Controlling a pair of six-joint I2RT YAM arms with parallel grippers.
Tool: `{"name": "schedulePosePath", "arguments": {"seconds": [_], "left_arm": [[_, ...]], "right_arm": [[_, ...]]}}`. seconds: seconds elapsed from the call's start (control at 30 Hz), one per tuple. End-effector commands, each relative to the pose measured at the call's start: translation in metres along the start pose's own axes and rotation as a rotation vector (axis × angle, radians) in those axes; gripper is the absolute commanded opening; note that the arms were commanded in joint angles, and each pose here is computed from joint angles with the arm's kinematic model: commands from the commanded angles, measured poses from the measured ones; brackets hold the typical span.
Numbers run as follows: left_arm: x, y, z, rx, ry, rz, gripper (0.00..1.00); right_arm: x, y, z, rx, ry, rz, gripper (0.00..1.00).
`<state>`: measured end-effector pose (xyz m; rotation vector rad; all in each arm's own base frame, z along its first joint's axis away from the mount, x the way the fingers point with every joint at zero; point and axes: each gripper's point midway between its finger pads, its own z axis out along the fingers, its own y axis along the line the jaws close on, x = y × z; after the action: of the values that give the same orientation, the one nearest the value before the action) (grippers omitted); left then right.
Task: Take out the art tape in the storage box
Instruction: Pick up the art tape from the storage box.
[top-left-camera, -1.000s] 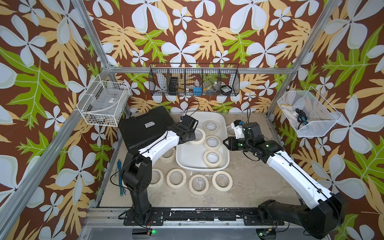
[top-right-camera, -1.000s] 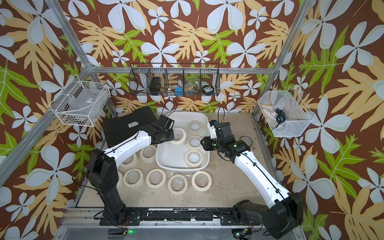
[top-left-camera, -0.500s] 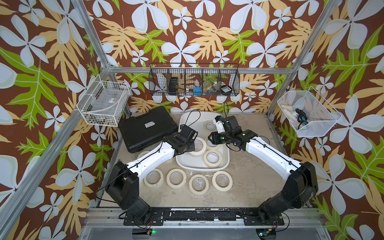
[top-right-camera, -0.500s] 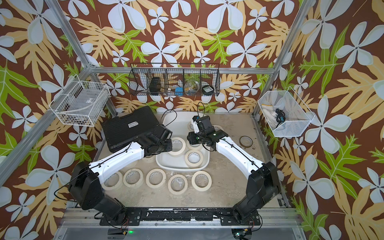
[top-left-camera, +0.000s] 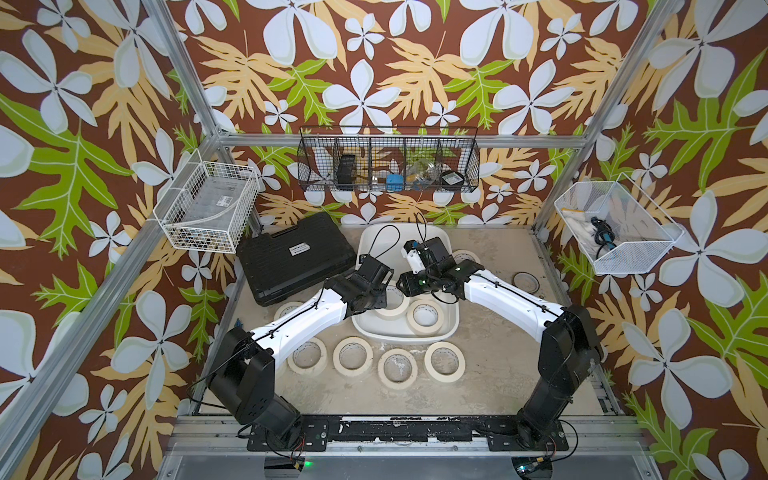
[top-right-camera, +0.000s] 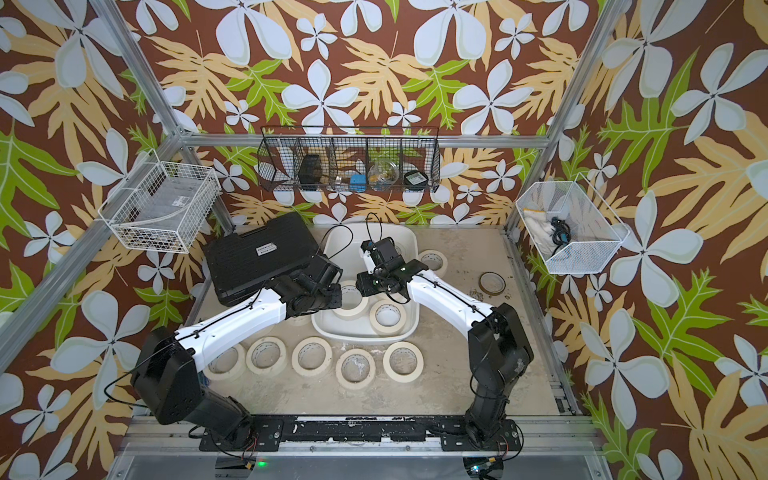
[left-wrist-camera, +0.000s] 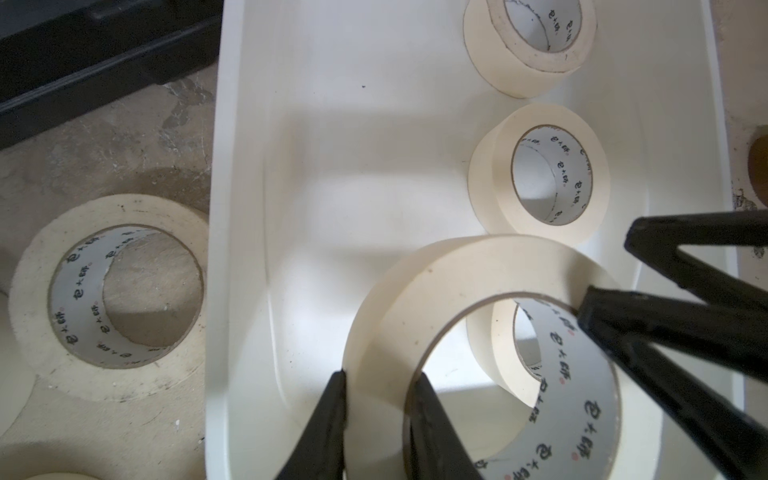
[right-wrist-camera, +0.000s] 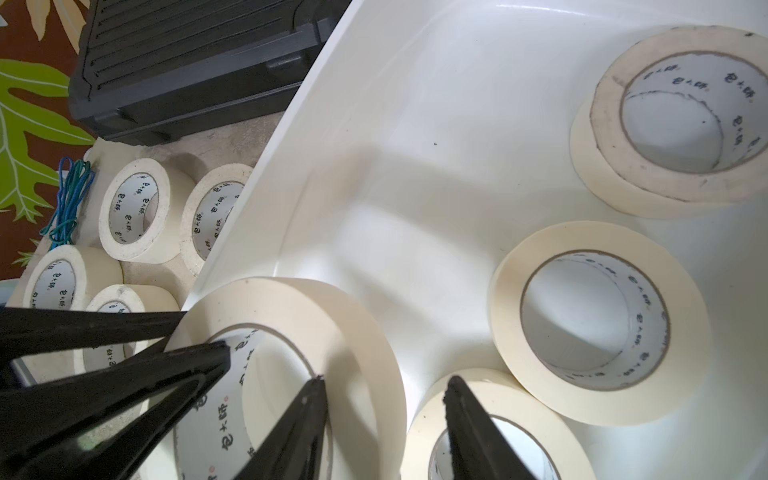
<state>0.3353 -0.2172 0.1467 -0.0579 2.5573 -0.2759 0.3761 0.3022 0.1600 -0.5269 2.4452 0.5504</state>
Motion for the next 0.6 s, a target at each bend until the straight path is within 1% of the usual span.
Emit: {"name": "schedulePosePath", "arguments": {"seconds": [0.0, 0.17, 0.33, 0.4, 0.57], "left_arm": [[-0.005, -0.01, 0.001, 0.044, -0.014, -0.005, 0.22], [-0.004, -0.01, 0.004, 0.041, -0.009, -0.006, 0.21], [0.0, -0.008, 0.007, 0.034, 0.004, -0.01, 0.21], [0.0, -0.009, 0.006, 0.041, 0.004, -0.013, 0.21], [-0.004, -0.011, 0.0, 0.052, -0.006, -0.013, 0.21]], "right_arm": [[0.0, 0.003, 0.004, 0.005, 0.003, -0.031, 0.5], [0.005, 0.01, 0.007, -0.013, 0.014, -0.054, 0.5], [0.003, 0.017, 0.0, -0.04, -0.013, -0.063, 0.51], [0.003, 0.015, 0.0, -0.027, -0.016, -0.065, 0.51], [0.007, 0.004, 0.009, 0.033, 0.022, -0.079, 0.5]]}}
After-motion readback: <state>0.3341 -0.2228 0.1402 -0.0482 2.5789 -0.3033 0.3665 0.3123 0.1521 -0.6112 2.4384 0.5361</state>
